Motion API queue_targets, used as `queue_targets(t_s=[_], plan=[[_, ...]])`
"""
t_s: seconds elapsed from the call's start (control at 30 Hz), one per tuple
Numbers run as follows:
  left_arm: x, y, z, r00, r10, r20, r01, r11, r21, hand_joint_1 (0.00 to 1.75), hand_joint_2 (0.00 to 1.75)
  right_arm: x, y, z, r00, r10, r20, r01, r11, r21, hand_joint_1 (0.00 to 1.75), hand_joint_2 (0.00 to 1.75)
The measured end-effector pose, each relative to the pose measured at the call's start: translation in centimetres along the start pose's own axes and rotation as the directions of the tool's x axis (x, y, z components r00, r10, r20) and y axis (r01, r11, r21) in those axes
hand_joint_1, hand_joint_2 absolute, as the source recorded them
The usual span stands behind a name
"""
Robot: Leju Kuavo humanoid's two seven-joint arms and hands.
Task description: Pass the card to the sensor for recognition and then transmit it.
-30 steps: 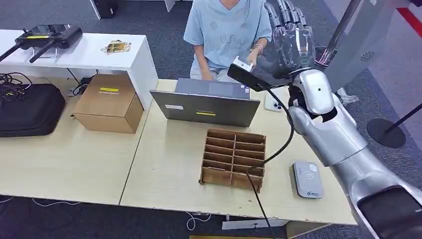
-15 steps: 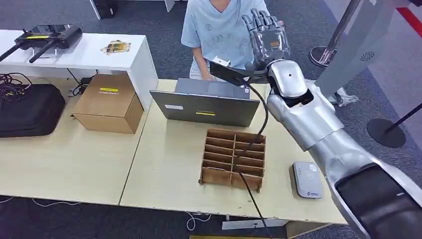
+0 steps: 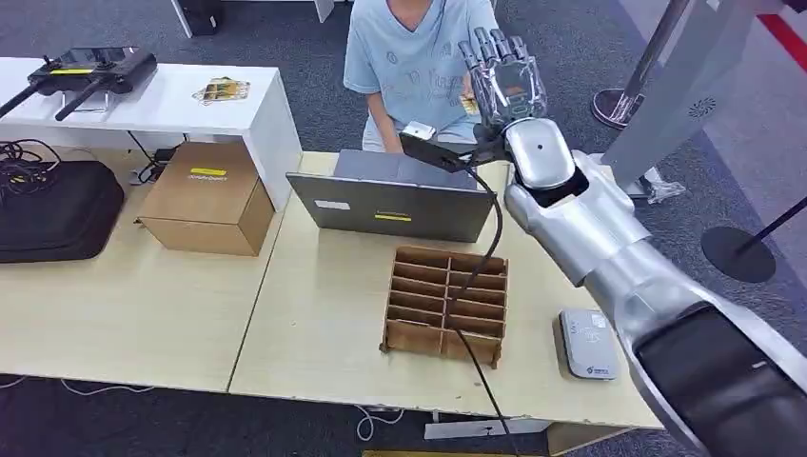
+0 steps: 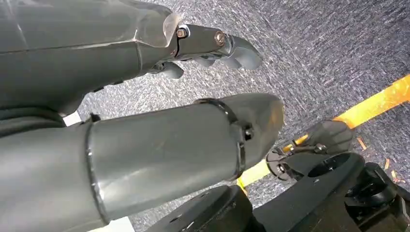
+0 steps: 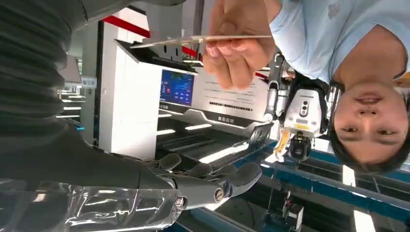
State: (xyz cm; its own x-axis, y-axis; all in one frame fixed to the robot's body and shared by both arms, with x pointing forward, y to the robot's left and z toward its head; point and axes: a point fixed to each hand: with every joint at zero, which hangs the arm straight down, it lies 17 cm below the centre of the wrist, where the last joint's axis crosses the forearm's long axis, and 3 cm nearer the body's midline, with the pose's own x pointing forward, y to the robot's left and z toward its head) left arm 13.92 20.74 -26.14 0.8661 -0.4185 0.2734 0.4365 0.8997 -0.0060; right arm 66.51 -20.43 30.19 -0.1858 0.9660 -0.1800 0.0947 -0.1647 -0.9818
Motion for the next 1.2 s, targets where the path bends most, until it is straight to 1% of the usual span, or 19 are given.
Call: queue_targets(t_s=[0.13,0.2,0.37,0.4,0.43,0.47,0.5,0.53,0.57,1.2], plan=[[0.17,0.06,0.0,1.0,-0.004,0.003,0.004,1.0,0.001,0.0,0.0,-0.14,0.0,-0.05,1.0,0.007,-0.002,-0.007,1.0,-0.001,0.0,1.75],[0.21,0.09,0.0,1.0,-0.005,0.004,0.005,1.0,0.002,0.0,0.0,-0.22,-0.06,-0.08,1.0,0.012,-0.003,-0.012,1.0,-0.002,0.07,1.75],[0.22,0.09,-0.01,1.0,-0.005,0.004,0.005,1.0,0.002,0.0,0.0,-0.25,-0.08,-0.08,1.0,0.013,-0.003,-0.013,1.0,-0.002,0.07,1.75],[0.23,0.11,-0.01,1.0,-0.007,0.004,0.007,1.0,0.003,0.0,0.0,-0.26,-0.17,-0.12,1.0,0.02,-0.002,-0.02,1.0,-0.003,0.35,1.75],[0.23,0.13,-0.01,1.0,-0.008,0.004,0.008,1.0,0.004,0.0,0.0,-0.3,-0.21,-0.14,1.0,0.025,-0.001,-0.025,1.0,-0.003,0.4,1.75],[0.24,0.14,-0.01,1.0,-0.009,0.005,0.009,1.0,0.005,0.0,0.0,-0.35,-0.26,-0.16,1.0,0.029,0.0,-0.029,1.0,-0.004,0.58,1.75],[0.28,0.2,-0.02,1.0,-0.01,0.005,0.01,1.0,0.007,0.0,0.0,-0.5,-0.38,-0.23,0.999,0.033,0.002,-0.033,0.999,-0.003,1.55,1.75],[0.28,0.21,-0.02,1.0,-0.01,0.005,0.01,1.0,0.007,0.0,0.0,-0.52,-0.4,-0.25,0.999,0.034,0.005,-0.034,0.999,-0.003,1.69,1.75],[0.28,0.22,-0.02,1.0,-0.01,0.005,0.01,1.0,0.008,0.0,0.0,-0.53,-0.39,-0.26,0.999,0.034,0.006,-0.034,0.999,-0.002,1.75,1.75],[0.16,0.56,-0.04,0.999,-0.033,0.003,0.033,0.999,0.018,0.0,0.0,-0.77,-0.33,-0.27,0.999,0.051,0.002,-0.051,0.999,-0.004,1.75,1.75]])
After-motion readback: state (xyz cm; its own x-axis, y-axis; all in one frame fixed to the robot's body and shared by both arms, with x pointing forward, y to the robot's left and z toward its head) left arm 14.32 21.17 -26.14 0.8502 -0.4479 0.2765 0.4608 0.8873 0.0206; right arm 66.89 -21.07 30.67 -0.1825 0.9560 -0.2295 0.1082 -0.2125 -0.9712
